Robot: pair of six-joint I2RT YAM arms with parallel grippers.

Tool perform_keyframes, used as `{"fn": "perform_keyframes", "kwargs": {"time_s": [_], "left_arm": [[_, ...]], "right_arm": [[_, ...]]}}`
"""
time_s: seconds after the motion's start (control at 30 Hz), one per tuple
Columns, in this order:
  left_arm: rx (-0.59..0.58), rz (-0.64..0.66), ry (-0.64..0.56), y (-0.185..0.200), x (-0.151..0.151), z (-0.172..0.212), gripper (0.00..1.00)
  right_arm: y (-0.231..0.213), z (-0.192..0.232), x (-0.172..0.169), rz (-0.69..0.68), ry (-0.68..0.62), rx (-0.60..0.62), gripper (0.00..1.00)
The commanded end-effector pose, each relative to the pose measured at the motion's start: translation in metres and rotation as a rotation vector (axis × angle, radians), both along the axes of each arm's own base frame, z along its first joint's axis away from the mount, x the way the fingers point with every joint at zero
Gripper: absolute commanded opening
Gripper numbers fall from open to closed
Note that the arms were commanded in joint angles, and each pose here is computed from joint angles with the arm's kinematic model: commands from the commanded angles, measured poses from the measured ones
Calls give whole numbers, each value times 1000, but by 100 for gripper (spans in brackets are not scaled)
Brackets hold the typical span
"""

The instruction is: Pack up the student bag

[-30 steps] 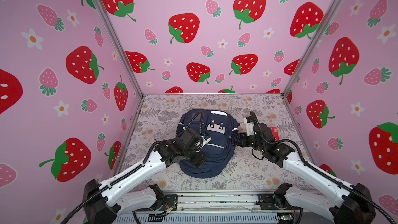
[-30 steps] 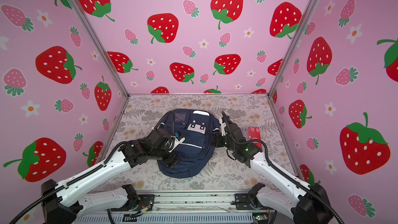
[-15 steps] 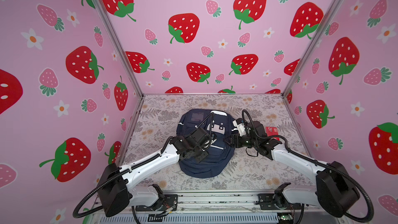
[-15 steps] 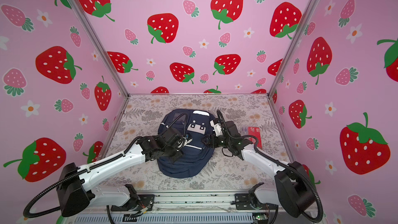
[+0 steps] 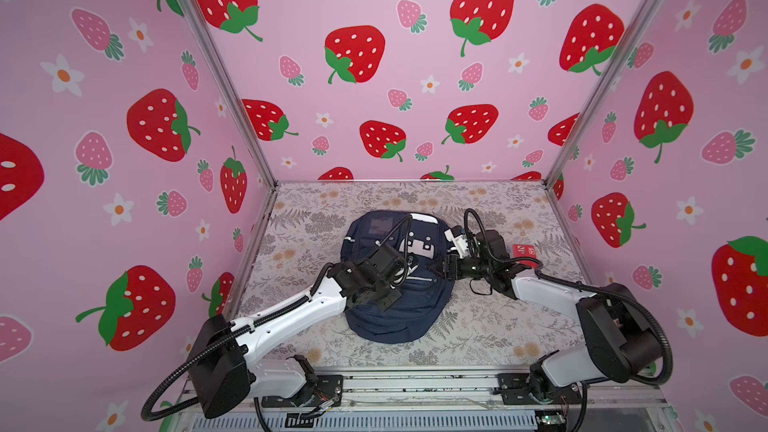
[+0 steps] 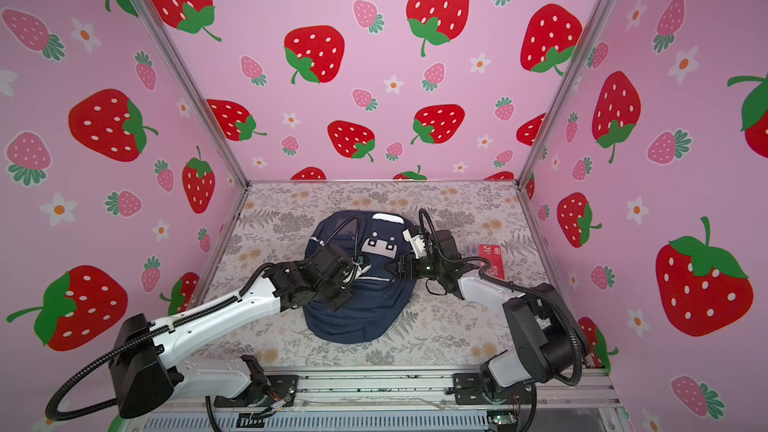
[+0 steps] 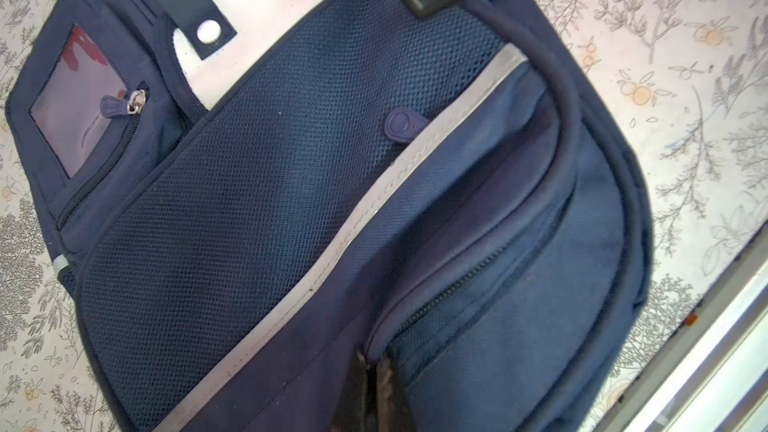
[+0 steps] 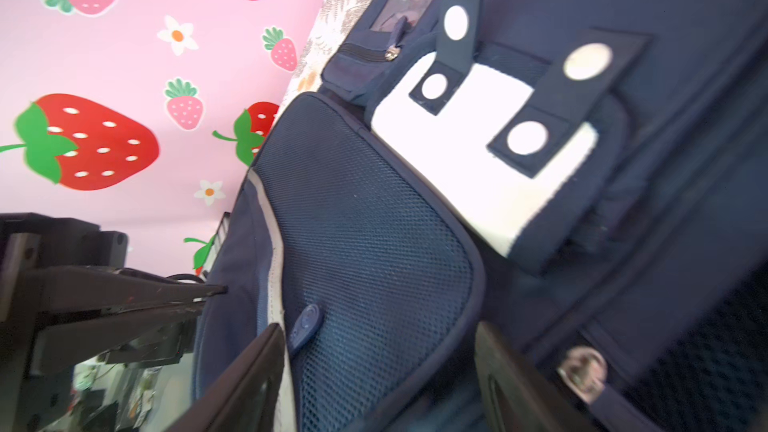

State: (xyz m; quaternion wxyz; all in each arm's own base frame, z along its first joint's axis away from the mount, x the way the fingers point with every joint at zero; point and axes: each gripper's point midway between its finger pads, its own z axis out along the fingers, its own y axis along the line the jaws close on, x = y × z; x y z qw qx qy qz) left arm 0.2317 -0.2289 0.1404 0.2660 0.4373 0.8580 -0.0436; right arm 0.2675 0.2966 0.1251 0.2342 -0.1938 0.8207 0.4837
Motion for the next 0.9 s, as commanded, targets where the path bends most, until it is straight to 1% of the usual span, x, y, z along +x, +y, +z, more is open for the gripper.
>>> {"fn": "perform_keyframes", "kwargs": {"time_s": [0.0, 0.13, 0.27, 0.43, 0.57, 0.63, 0.7, 0.77, 0.87], "left_arm": [[-60, 43, -40, -1, 10, 12, 0], [-121, 96, -21, 1, 16, 17, 0], [-168, 110, 2, -1, 18, 20, 0], [-169, 120, 24, -2, 19, 16, 0], [-176, 124, 32, -2, 19, 15, 0], [-181, 133, 33, -1, 21, 16, 0], [-196, 126, 38, -2, 20, 17, 0], [-211, 107, 44, -5, 17, 18, 0], [-225, 94, 58, -8, 14, 18, 0]], "right_arm": [[6, -1, -1, 47, 12, 49, 74], [4, -5, -16, 63, 44, 83, 74], [-3, 2, -31, 75, 45, 110, 73], [-7, 12, -52, 115, 40, 160, 69], [-8, 25, -63, 146, -4, 198, 65], [-11, 25, -60, 123, -17, 173, 61], [-17, 16, -48, 64, -35, 91, 61], [-22, 14, -34, 29, -29, 74, 68], [-19, 5, -19, 35, 12, 69, 73]]}}
